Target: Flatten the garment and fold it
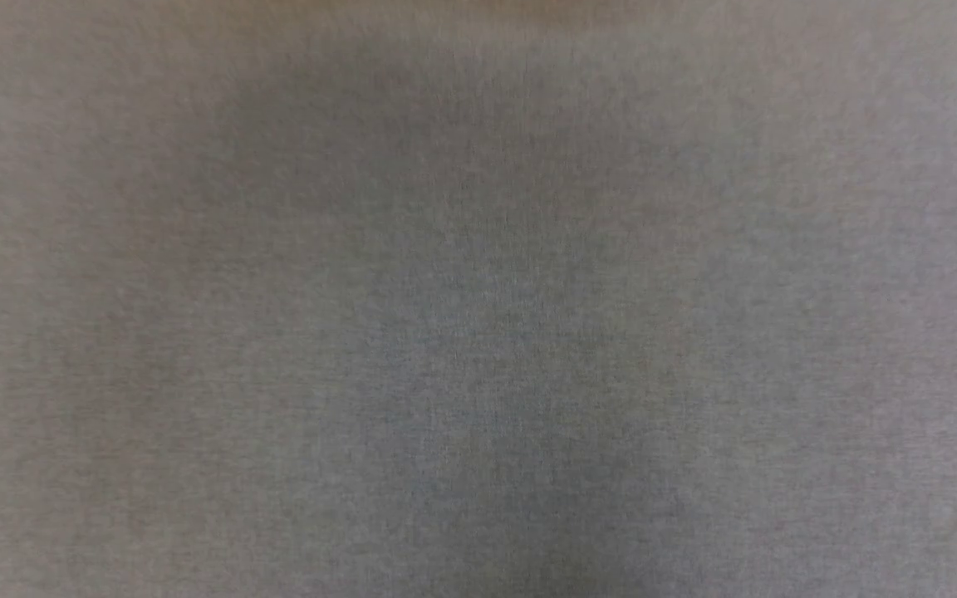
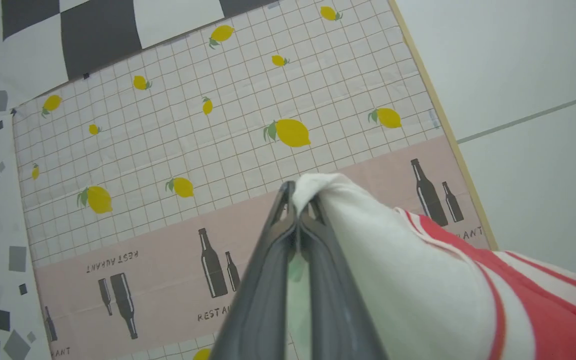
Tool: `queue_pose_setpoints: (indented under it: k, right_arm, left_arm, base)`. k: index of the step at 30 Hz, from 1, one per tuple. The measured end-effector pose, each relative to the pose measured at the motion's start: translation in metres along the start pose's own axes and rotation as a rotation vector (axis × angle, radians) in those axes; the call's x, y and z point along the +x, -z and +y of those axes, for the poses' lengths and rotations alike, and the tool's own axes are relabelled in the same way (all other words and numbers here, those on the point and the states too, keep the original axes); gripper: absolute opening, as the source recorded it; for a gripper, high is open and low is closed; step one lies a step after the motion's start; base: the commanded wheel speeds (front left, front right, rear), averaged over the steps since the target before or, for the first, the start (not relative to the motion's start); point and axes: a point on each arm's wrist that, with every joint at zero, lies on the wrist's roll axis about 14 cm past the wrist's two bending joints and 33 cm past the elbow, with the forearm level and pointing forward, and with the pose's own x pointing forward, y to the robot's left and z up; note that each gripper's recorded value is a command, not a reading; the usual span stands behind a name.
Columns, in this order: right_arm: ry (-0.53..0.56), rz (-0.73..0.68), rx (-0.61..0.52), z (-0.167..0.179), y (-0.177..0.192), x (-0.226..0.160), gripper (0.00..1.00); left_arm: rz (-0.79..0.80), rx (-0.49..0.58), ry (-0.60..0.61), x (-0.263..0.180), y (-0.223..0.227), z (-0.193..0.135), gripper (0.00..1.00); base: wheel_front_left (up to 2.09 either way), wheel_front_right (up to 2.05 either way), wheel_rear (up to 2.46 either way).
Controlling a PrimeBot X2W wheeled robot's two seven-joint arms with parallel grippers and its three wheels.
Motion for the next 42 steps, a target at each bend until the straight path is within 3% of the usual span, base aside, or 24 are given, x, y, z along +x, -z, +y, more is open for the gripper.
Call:
queue_pose_setpoints:
  k: [5,10,15,21,30,42]
  right_arm:
    - [0.018,-0.033,-0.029,-0.007,0.021,0.016,0.00]
    - [0.012,0.039,-0.024,-0.001,0.078,0.010,0.00]
    - [-0.016,0.133,-0.020,0.014,0.132,-0.010,0.00]
    - [-0.043,0.258,0.011,0.033,0.170,-0.056,0.00]
    - [-0.079,0.400,0.085,0.062,0.176,-0.130,0.00]
    - [-0.153,0.620,0.155,0.097,0.159,-0.257,0.00]
  left_arm:
    - [-0.024,-0.024,-0.038,0.013,0.031,0.001,0.00]
    - [0.029,-0.044,-0.056,0.007,0.085,-0.003,0.00]
    - [0.131,-0.060,-0.049,-0.012,0.141,-0.013,0.00]
    - [0.265,-0.100,-0.021,-0.060,0.182,-0.031,0.00]
    - [0.404,-0.208,-0.061,-0.150,0.183,-0.037,0.00]
    - [0.684,-0.317,-0.115,-0.323,0.163,-0.058,0.00]
  base:
    - [0.00,0.00,0.00]
    - [0.00,0.00,0.00]
    - [0.00,0.00,0.00]
    - [0.00,0.00,0.00]
    - [0.00,0.00,0.00]
    - [0.00,0.00,0.00]
